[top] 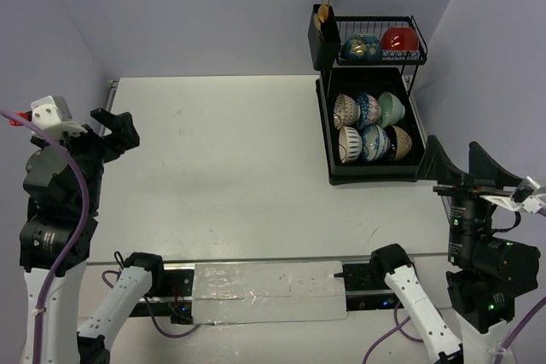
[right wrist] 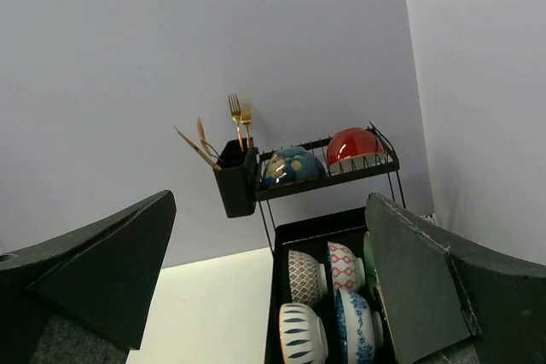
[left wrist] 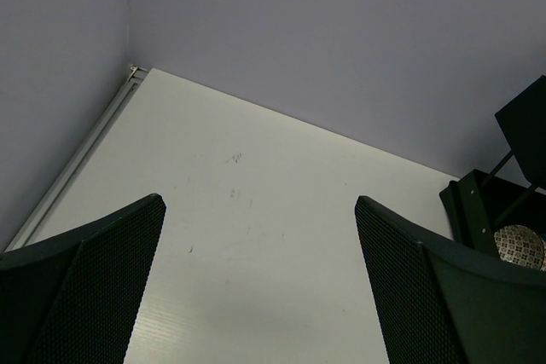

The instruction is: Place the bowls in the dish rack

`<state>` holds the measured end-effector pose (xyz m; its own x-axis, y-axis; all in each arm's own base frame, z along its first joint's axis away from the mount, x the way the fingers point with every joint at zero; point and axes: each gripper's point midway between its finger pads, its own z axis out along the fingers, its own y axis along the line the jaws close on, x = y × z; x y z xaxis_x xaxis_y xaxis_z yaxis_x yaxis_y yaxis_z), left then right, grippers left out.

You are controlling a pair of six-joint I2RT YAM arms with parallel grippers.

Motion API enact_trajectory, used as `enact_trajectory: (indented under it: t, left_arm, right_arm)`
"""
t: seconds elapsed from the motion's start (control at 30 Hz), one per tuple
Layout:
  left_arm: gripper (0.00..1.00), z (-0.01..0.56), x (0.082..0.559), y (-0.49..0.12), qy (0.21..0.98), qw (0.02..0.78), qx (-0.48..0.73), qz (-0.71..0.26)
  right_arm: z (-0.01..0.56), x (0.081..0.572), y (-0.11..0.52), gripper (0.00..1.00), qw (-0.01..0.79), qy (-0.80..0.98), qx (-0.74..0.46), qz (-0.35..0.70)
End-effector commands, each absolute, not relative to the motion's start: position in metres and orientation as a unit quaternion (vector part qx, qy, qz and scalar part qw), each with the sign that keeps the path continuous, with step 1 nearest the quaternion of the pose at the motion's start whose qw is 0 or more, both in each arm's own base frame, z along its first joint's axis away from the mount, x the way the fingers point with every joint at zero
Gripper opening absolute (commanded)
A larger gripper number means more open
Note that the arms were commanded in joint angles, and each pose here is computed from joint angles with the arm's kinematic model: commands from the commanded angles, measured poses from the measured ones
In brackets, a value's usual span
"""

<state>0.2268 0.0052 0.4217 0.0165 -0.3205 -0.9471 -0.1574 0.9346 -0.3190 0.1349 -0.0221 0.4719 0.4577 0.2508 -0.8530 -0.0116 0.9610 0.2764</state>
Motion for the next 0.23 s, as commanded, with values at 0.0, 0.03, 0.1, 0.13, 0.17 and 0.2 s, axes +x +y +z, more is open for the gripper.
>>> enact_trajectory:
  t: [0.0, 0.03, 0.1, 0.13, 0.17, 0.2]
  left_arm:
    - [0.99, 0.4277, 0.235, 0.0045, 0.689, 0.702, -0.17, -0.059]
    - [0.99, 0.4269, 0.236, 0.0042, 0.69, 0.701, -0.171, -0.06]
    - [0.99, 0.4252, 0.2389, 0.003, 0.691, 0.699, -0.172, -0.062]
    - [0.99, 0.425, 0.2398, 0.002, 0.692, 0.699, -0.171, -0.064]
    - [0.99, 0.4248, 0.2412, 0.0014, 0.691, 0.699, -0.171, -0.066]
    - [0.99, 0.4242, 0.2429, 0.0013, 0.691, 0.699, -0.172, -0.066]
  right_arm:
    - [0.4749, 0.1416, -0.0181, 1.0, 0.846, 0.515, 0.109, 0.08]
    - [0.4746, 0.1417, -0.0183, 1.0, 0.847, 0.515, 0.11, 0.079]
    - [0.4741, 0.1416, -0.0195, 1.0, 0.847, 0.513, 0.112, 0.077]
    - [0.4754, 0.1409, -0.0198, 1.0, 0.849, 0.51, 0.112, 0.077]
    - [0.4754, 0.1414, -0.0197, 1.0, 0.85, 0.51, 0.112, 0.077]
    - [0.4764, 0.1419, -0.0199, 1.0, 0.851, 0.507, 0.113, 0.076]
